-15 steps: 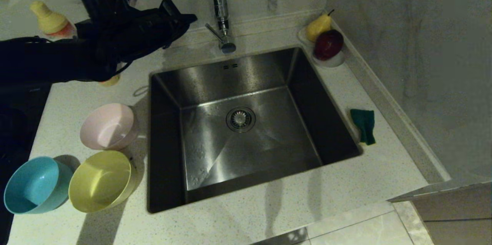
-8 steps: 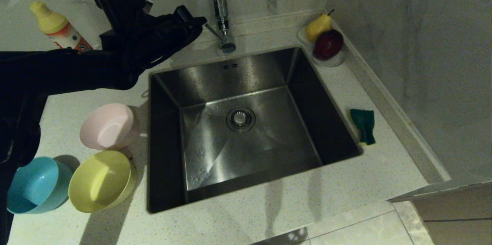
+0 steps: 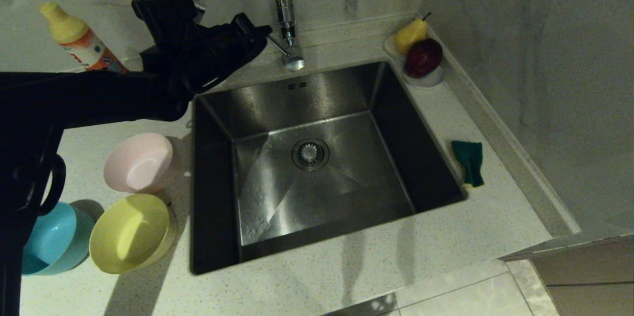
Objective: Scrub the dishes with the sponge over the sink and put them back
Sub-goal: Turn on the faucet
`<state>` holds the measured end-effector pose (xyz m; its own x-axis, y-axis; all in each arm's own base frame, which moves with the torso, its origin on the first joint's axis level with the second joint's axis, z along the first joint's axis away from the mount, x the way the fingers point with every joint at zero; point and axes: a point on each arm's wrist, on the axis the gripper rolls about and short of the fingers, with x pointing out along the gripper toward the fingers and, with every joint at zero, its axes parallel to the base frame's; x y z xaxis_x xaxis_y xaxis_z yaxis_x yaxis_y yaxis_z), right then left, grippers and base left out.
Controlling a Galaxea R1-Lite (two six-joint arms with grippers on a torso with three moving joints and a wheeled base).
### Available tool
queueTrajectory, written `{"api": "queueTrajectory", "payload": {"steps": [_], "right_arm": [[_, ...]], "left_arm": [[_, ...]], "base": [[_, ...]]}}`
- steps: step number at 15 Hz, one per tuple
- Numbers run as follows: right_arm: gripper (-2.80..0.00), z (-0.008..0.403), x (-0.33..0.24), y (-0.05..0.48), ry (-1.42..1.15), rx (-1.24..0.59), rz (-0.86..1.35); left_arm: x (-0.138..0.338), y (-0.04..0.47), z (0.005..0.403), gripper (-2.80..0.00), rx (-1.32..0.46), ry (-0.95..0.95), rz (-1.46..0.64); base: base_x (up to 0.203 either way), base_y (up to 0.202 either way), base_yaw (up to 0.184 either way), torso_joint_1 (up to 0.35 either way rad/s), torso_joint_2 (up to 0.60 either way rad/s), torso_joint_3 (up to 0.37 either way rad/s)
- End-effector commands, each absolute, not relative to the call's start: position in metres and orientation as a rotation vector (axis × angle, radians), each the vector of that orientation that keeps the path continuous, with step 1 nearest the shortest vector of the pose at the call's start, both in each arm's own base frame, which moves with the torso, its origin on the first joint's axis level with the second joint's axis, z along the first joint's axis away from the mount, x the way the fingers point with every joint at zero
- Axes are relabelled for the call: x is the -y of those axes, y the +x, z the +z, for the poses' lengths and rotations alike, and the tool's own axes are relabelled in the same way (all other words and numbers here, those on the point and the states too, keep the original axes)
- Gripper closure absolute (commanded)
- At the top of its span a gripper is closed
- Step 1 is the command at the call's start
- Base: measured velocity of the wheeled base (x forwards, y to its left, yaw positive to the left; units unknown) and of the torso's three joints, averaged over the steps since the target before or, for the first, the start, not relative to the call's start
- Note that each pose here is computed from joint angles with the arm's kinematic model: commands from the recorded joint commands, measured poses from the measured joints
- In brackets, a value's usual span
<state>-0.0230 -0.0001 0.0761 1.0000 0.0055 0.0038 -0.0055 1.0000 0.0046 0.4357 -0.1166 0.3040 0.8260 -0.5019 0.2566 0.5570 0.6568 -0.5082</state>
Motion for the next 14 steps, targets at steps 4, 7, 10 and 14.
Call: {"api": "queueTrajectory", "payload": {"steps": [4,7,10,14], "right_arm": [[0.0,0.076,0.0,-0.023,0.005,0.005,0.006],[0.0,0.076,0.0,-0.023,0.004,0.005,0.006],[0.0,0.076,0.0,-0.023,0.005,0.005,0.006],[0.0,0.076,0.0,-0.023,0.005,0.005,0.006]], "left_arm": [[0.116,0.435,0.303,0.0,0.084,-0.612,-0.597],[0.116,0.433,0.302,0.0,0.073,-0.613,-0.592],[0.115,0.43,0.288,0.0,0.023,-0.611,-0.577],[0.114,0.429,0.291,0.0,0.033,-0.611,-0.575]], "base": [[0.0,0.0,0.0,0.0,0.0,0.0],[0.0,0.0,0.0,0.0,0.0,0.0],[0.0,0.0,0.0,0.0,0.0,0.0],[0.0,0.0,0.0,0.0,0.0,0.0]]}}
